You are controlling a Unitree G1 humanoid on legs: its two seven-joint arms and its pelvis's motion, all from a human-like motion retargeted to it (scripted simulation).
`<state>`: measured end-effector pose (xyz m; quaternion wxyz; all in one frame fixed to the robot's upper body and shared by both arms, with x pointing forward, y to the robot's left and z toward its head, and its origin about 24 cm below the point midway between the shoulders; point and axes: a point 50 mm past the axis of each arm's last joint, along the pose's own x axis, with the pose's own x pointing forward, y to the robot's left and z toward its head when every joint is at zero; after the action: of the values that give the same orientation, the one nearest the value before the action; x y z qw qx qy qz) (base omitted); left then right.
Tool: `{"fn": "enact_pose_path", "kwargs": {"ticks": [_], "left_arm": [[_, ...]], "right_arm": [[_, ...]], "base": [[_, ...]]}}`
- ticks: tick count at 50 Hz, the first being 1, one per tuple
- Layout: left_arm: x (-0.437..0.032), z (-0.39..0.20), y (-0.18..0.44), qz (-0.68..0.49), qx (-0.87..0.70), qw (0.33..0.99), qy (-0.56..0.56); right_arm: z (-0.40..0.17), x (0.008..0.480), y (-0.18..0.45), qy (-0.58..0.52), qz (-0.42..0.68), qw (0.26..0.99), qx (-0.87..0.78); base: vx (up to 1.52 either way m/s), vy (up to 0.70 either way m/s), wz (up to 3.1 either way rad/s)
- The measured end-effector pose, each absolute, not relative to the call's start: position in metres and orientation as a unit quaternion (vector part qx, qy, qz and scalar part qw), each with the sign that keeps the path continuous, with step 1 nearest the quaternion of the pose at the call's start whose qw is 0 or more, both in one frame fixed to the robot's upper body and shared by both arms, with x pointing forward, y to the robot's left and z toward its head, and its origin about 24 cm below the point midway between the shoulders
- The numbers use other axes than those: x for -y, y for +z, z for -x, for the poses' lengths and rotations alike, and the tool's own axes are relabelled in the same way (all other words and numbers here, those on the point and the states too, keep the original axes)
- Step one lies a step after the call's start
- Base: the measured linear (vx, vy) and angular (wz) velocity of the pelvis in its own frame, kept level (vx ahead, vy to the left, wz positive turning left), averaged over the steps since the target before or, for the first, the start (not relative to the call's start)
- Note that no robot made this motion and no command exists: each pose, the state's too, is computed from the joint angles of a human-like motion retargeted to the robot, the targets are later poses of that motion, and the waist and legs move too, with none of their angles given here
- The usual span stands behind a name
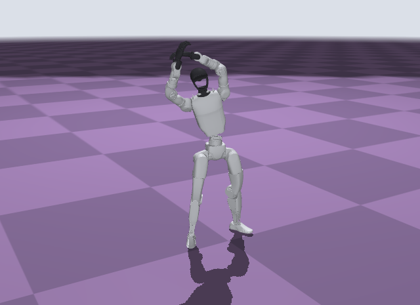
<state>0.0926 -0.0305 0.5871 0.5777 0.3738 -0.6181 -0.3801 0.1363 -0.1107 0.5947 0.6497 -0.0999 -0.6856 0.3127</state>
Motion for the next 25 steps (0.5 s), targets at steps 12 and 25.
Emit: {"fn": "enact_pose_path", "kwargs": {"ticks": [12, 25], "left_arm": [[-0.007, -0.113, 0.578, -0.304, 0.62, 0.597, -0.408], [-0.086, -0.094, 0.541, -0.153, 0.777, 0.507, -0.34]], "right_arm": [[-0.134, 0.089, 0.582, 0.262, 0.188, 0.633, 0.704], [-0.111, 0.147, 0.567, -0.047, 0.323, 0.526, 0.786]], "base": [[0.0, 0.02, 0.03], [0.01, 0.09, 0.15]]}}
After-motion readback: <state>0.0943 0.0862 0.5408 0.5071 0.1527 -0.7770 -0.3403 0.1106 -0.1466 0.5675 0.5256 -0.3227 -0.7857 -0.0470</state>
